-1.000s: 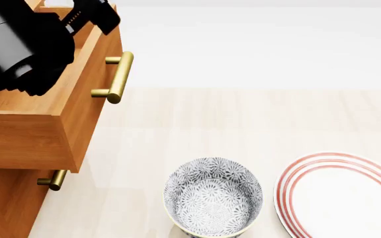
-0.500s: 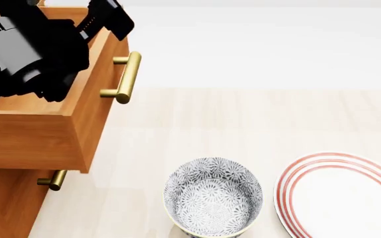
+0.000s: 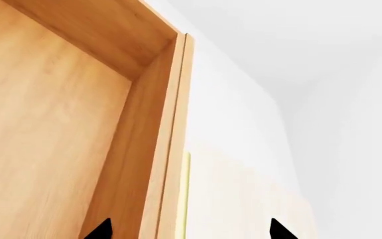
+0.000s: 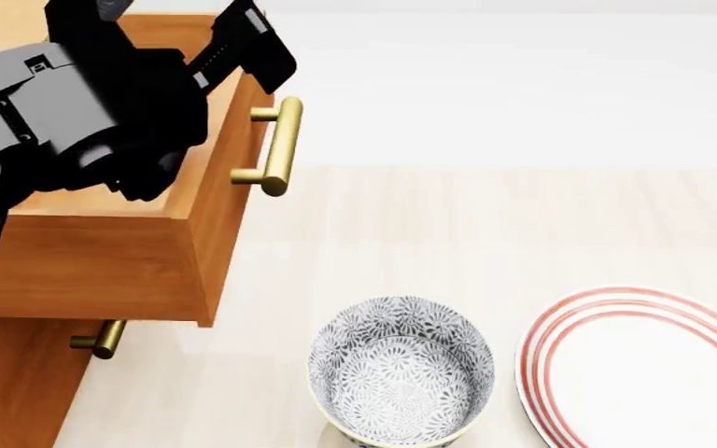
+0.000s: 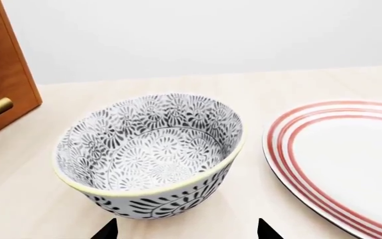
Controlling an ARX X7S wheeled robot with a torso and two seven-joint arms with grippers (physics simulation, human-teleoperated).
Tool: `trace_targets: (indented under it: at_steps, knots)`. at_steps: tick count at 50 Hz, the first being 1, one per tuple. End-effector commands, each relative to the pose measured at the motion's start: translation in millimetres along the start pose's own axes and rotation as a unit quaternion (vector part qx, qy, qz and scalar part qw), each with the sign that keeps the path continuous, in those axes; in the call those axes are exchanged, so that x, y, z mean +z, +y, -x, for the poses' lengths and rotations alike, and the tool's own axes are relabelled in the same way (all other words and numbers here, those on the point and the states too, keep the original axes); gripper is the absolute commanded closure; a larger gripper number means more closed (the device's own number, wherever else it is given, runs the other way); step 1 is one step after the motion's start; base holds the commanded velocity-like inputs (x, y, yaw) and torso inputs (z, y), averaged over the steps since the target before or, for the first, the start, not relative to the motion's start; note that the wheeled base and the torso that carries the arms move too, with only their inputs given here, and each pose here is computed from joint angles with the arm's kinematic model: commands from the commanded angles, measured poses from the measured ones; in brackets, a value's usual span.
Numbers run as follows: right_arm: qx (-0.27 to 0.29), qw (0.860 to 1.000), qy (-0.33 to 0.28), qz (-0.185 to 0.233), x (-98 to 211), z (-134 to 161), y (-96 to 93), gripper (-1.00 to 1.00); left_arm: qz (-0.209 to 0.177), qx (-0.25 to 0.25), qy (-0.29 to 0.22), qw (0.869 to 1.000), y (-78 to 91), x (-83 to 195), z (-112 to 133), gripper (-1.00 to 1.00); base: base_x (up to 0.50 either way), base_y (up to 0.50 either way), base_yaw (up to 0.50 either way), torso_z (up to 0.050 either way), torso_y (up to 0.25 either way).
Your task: Open the top drawer of the cabinet.
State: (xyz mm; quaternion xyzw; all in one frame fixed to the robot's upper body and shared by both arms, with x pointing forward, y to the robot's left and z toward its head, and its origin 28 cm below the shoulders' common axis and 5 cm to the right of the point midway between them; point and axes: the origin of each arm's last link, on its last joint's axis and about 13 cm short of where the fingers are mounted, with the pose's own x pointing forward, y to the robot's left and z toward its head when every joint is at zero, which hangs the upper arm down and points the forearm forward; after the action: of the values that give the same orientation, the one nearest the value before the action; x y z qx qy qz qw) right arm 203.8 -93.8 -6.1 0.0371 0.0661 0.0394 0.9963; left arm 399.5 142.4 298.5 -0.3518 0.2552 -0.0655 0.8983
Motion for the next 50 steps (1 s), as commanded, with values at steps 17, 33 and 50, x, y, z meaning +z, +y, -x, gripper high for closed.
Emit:
trace_targets:
  at_steps: [17, 33, 50]
  knots:
    - [0.008, 1.000, -0.011, 0.001, 1.5, -1.9, 1.0, -1.00, 0.013, -0.060, 0.032, 0.998, -23.4, -15.5, 0.9, -1.00, 0.00, 0.00, 0.00, 0.000, 0.000]
    - [0.006, 1.000, -0.009, -0.001, 1.3, -3.1, -0.1, -1.00, 0.010, -0.078, 0.044, 0.996, -34.0, -20.2, 3.2, -1.00, 0.00, 0.00, 0.00, 0.000, 0.000]
    - [0.005, 1.000, -0.010, -0.004, 3.3, -3.4, -1.0, -1.00, -0.001, -0.108, 0.062, 0.992, -47.2, -30.3, 6.4, -1.00, 0.00, 0.00, 0.00, 0.000, 0.000]
